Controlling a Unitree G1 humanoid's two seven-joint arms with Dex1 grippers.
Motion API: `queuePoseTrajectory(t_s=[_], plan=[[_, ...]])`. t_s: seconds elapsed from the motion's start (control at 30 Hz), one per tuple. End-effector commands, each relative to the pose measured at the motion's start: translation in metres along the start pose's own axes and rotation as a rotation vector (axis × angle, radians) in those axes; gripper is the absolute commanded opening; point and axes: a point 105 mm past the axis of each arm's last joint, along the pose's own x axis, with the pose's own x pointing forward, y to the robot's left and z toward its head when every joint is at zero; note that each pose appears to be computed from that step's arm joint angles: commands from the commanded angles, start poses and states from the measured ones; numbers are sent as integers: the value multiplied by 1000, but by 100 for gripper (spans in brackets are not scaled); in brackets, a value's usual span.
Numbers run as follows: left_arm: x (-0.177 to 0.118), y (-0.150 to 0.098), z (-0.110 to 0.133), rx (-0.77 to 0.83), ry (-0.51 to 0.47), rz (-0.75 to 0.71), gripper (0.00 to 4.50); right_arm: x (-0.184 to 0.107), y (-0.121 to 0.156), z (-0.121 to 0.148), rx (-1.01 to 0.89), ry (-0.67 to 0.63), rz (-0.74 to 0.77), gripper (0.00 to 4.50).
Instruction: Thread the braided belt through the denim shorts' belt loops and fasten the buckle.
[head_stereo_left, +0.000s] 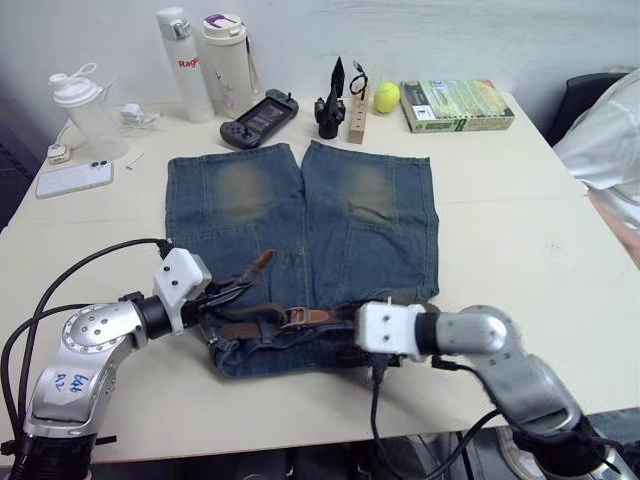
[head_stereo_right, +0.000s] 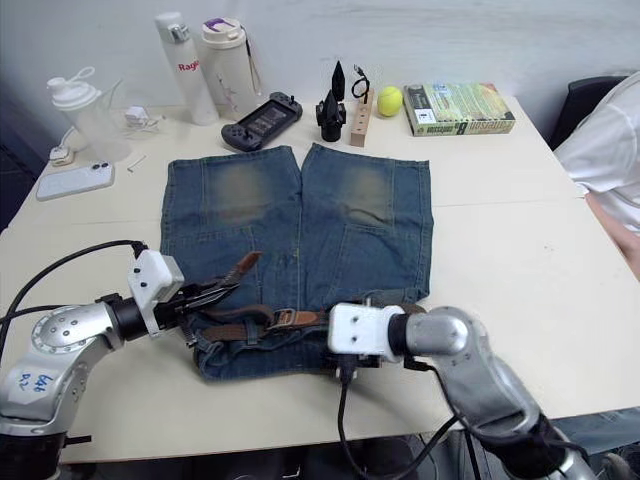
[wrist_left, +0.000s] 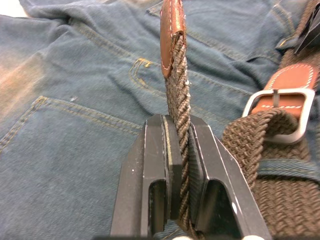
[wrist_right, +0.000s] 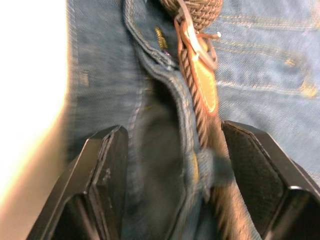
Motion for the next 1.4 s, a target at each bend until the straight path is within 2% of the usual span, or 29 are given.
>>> queuePoseTrajectory(t_s=[0.03,0.1,0.17,0.27,0.3,0.33,0.37,0.4,0.53,0.63,0.8,1.07,1.17,1.4], plan=[[-4,-5,17,41,-56,-14,34,-9,-24,33,142,-173,-63,333],[-5,-6,17,40,-62,-4,34,0,-44,36,208,-190,-147,333],[-6,-5,18,31,-72,13,34,16,-37,30,235,-163,-126,333],[-8,-2,19,40,-73,38,34,34,-18,22,240,-128,-72,251],[-8,0,20,45,-73,48,34,38,-10,19,243,-110,-44,198],[-9,1,20,47,-73,55,34,41,-5,16,246,-98,-26,166],[-10,5,22,52,-79,73,34,43,3,11,273,-77,5,147],[-11,7,23,54,-87,88,34,44,10,1,269,-29,27,147],[-16,16,28,47,-116,141,34,49,23,-28,281,85,46,12],[-20,21,28,26,-125,169,34,52,30,-39,280,124,50,12],[-24,14,9,49,-46,146,34,51,34,-40,255,127,47,12],[-18,-2,-7,100,14,72,34,34,2,7,269,-74,-23,12],[-16,-2,-6,94,-2,74,34,29,-9,28,295,-154,-31,12],[-16,0,-5,100,-8,84,34,37,-8,32,311,-153,-20,12]])
